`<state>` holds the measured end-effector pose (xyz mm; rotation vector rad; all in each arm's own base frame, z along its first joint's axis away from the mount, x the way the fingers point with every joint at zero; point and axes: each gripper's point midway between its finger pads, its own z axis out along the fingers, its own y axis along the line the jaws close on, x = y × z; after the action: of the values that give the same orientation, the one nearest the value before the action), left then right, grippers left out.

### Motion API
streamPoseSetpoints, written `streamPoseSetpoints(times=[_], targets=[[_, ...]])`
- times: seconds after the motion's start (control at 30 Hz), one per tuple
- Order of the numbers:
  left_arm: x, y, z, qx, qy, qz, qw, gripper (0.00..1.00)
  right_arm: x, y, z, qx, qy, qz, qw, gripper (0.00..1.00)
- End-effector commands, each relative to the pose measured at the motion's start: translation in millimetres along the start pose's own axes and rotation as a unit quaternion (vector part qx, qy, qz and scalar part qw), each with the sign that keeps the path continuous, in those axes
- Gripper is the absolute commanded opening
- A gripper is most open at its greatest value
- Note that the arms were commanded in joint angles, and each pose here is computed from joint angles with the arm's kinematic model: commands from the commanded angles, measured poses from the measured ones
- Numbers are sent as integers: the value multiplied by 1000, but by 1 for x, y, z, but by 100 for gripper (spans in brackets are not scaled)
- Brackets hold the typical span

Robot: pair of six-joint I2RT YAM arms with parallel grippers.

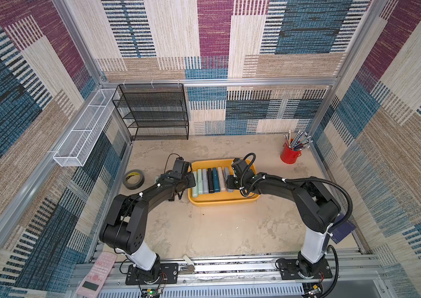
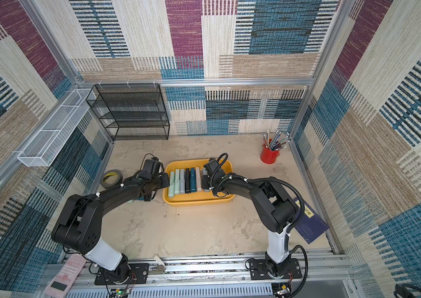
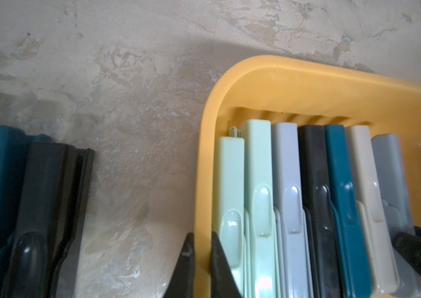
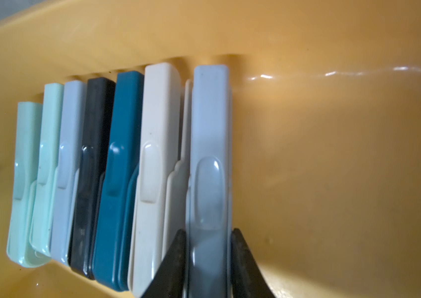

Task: Put the pruning pliers into the storage box
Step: Place the pruning pliers in the storage box.

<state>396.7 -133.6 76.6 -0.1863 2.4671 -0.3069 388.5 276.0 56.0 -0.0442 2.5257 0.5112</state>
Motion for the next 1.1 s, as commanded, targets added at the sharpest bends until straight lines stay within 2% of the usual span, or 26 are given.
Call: streamPoseSetpoints(times=[0.0,0.23,0.5,0.83,1.07], targets=[[14,3,1,-2,25,-6,1000,8,-9,6,1,-10,-19,9,1000,27],[15,4,0,-2,25,-5,1000,8,-12,9,1,-16,-22,15,1000,28],[16,4,0,-1,25,-6,1000,8,-13,15,-2,-30,-19,20,999,36],[18,5,0,-2,26,-6,1000,8,-11,24,-3,-57,-12,29,998,36],[18,5,-1,-3,25,-5,1000,8,-14,22,-8,-48,-17,23,998,37]])
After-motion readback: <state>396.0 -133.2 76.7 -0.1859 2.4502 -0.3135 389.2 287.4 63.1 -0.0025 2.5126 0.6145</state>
